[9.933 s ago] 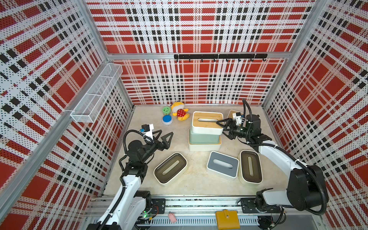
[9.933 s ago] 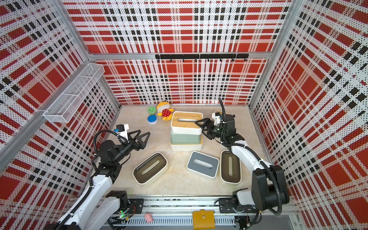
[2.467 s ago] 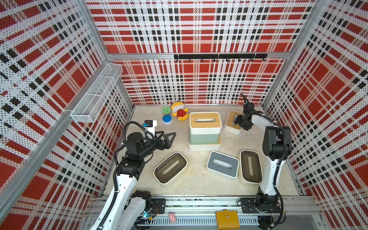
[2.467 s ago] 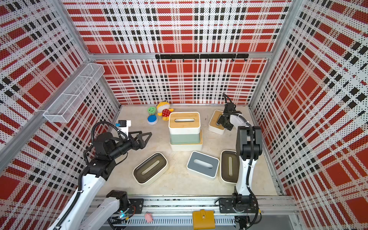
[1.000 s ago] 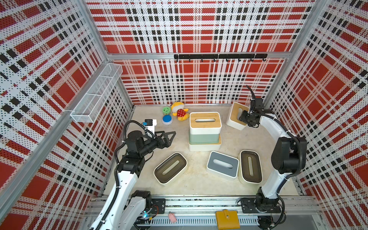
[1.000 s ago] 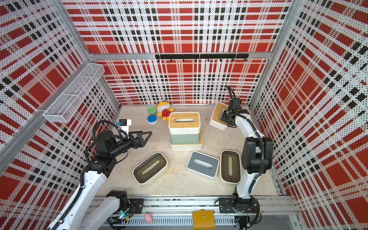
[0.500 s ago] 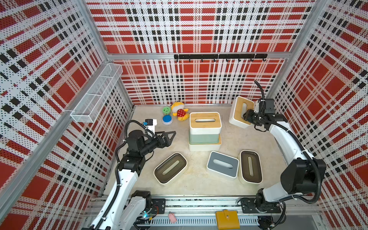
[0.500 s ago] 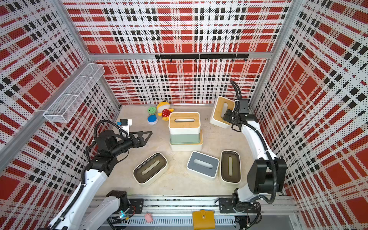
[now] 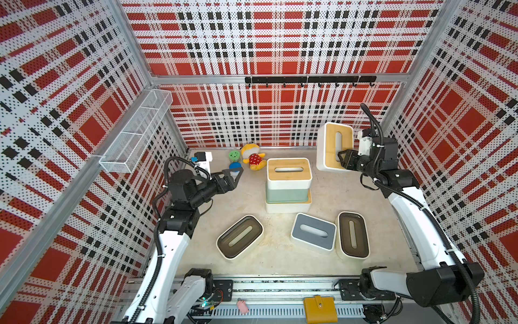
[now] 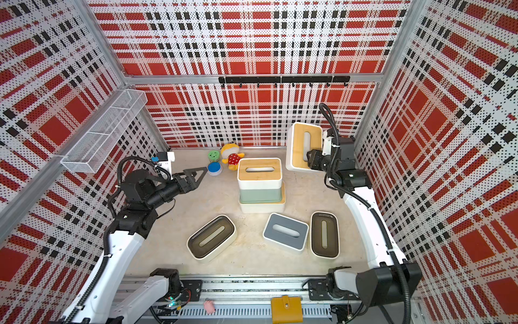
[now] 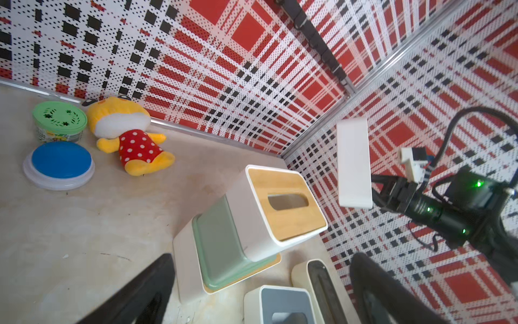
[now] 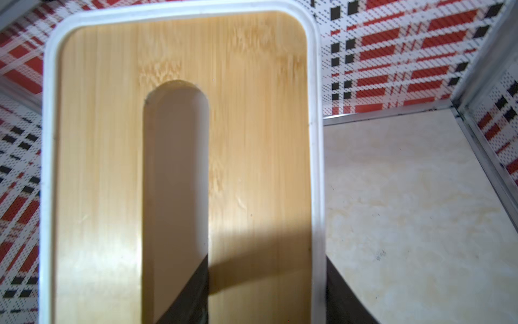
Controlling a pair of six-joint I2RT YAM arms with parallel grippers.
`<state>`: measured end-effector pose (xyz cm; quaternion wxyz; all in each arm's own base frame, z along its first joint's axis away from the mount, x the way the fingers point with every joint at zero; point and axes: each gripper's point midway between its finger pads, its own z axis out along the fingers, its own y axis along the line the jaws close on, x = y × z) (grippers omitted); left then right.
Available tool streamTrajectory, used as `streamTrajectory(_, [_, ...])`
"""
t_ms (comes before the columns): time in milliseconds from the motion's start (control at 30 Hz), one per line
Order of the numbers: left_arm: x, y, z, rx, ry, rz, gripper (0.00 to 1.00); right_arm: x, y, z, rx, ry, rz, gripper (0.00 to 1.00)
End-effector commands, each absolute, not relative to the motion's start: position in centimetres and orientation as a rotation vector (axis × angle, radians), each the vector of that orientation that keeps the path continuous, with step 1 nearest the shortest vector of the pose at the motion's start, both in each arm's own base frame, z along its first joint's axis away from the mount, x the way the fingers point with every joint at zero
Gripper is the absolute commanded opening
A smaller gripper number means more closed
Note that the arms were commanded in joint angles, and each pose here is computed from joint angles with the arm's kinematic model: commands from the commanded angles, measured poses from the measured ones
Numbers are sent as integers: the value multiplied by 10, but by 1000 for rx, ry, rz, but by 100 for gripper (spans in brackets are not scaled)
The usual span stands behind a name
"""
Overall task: Stack the tissue boxes
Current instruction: Pick up the tissue box from the center of the board.
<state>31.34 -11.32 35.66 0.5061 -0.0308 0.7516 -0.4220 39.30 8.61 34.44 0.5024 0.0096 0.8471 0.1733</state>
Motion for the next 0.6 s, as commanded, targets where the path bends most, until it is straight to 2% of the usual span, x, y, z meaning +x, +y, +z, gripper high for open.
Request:
streamTrajectory(0, [319, -115, 384, -164, 1757, -1179, 99, 385, 108, 403, -142, 1842, 470, 39])
streamTrajectory(167, [321, -144, 410, -50, 1803, -1300, 99, 371, 132, 414, -283, 1806, 522, 38])
streamTrajectory(400, [310, -194, 419, 158, 1959, -1286, 100, 351, 172, 413, -487, 1811, 541, 38])
streamTrajectory(567, [315, -214, 411, 191, 2030, -1284, 100, 339, 192, 410, -579, 1806, 579, 38])
